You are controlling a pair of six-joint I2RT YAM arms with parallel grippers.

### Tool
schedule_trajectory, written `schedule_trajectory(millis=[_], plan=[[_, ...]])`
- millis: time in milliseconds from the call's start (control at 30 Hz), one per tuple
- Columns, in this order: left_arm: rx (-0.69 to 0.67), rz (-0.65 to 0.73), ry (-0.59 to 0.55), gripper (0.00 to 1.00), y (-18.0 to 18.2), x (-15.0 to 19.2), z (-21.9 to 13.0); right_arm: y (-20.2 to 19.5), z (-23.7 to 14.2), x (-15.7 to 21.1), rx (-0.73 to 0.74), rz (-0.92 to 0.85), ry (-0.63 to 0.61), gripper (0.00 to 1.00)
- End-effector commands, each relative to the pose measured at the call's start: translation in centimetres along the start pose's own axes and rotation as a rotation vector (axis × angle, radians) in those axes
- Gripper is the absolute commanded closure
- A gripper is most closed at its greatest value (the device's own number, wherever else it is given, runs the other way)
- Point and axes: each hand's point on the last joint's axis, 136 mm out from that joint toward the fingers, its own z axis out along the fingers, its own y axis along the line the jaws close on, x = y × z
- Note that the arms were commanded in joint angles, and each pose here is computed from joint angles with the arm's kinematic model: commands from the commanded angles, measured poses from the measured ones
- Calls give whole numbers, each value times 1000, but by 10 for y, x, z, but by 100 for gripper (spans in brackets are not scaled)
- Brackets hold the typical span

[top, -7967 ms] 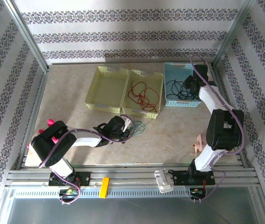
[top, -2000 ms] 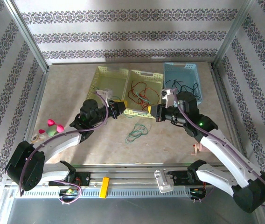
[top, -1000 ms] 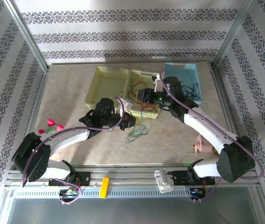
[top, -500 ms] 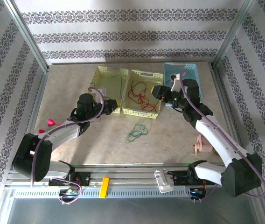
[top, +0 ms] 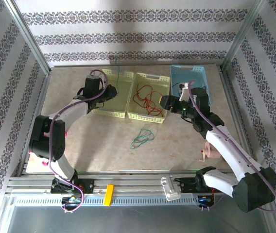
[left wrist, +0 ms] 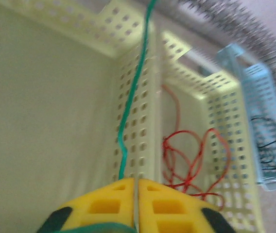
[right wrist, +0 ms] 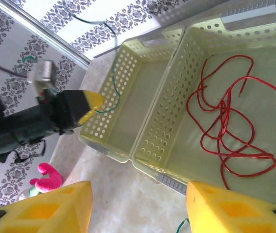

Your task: Untangle the cables

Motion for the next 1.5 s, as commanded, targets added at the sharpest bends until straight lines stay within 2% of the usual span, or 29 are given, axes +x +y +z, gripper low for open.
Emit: schedule_trajectory(millis=[0,33,100,167,267,367,467,533,733,833,933,1133,1300,1467], plan=[[-96,-10,98,76,19,15,2,-3,-8,1,27,-37,-4,46],[-97,-6,86,65,19,13,3,-4,-9,3,30,-39,1,46],[-55,17,44,36,9,2,1,-5,-10,6,34,-47,14,46],[7,48,0,23,-9,-12,-6,-6,-10,12,38,-50,31,46],[74,115,-67,14,-37,-33,-24,-8,-9,23,43,-53,67,46],[104,189,-104,9,-58,-41,-46,-13,-5,41,62,-70,115,46],[114,278,-90,6,-73,-25,-65,-15,1,65,68,-89,188,46],[123,328,-34,5,-78,2,-71,-18,7,87,71,-111,262,46],[106,524,238,5,-66,129,-69,-35,23,153,129,-172,520,50],[108,611,391,7,-56,189,-69,-44,33,172,148,-173,594,52],[107,661,500,13,-47,232,-68,-54,41,179,188,-159,628,54],[24,710,630,25,-19,281,-55,-66,51,187,227,-136,665,55],[-16,746,638,38,-11,292,-37,-70,55,190,243,-124,674,56],[-16,751,628,68,-11,292,-29,-65,53,190,215,-133,668,55]])
